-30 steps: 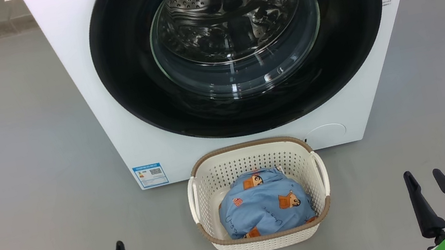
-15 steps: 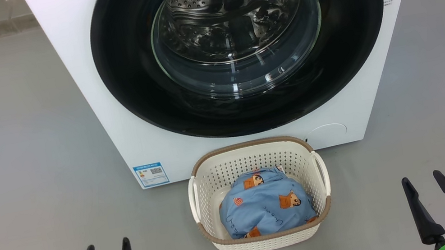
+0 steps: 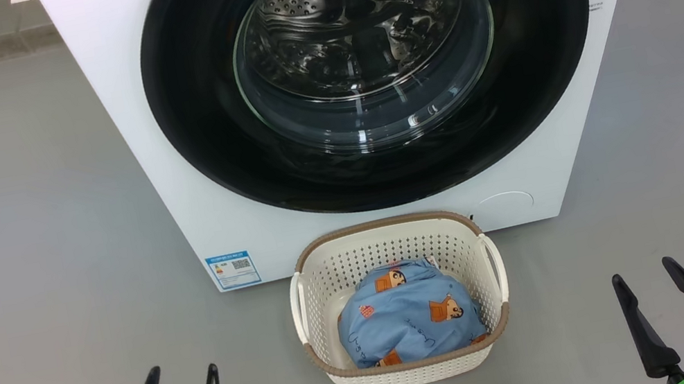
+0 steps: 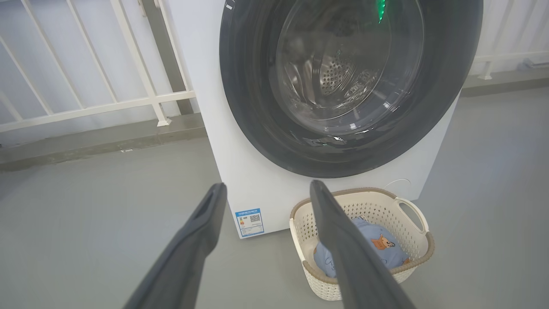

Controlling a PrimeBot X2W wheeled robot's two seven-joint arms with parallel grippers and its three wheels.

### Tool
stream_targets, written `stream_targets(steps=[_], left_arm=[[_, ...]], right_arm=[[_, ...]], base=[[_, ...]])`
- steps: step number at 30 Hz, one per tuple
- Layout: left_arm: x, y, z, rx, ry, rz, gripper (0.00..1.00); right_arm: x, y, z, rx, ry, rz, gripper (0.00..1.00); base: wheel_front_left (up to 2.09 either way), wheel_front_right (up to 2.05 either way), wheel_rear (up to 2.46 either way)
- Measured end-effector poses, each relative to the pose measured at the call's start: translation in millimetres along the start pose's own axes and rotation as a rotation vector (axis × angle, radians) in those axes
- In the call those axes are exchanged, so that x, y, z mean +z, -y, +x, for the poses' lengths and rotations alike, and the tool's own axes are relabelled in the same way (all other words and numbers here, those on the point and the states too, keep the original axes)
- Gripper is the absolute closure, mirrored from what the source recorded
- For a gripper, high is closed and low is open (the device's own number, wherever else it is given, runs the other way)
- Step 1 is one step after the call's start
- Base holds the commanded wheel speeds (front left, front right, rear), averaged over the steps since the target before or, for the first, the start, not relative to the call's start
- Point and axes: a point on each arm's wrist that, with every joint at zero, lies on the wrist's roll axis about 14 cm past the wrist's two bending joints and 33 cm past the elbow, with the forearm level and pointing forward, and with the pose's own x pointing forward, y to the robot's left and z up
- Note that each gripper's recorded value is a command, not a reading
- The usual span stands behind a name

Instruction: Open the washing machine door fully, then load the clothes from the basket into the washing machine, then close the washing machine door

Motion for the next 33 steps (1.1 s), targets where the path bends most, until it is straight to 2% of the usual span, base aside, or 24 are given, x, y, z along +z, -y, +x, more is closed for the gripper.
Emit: stream_targets(steps=[4, 33], left_arm=[[3.2, -1.7, 0.9, 0.005, 0.014, 0.034, 0.0], [3.7, -14.2, 0.2, 0.048, 0.015, 0.042, 0.0]], right_arm=[[1.3, 2.4, 0.1, -0.009, 0.007, -0.006, 0.0], [-4.7, 7.2, -4.5, -0.035, -0.011, 0.006, 0.0]], base=[[0.0, 0.0, 0.0], [0.0, 0.0, 0.0]])
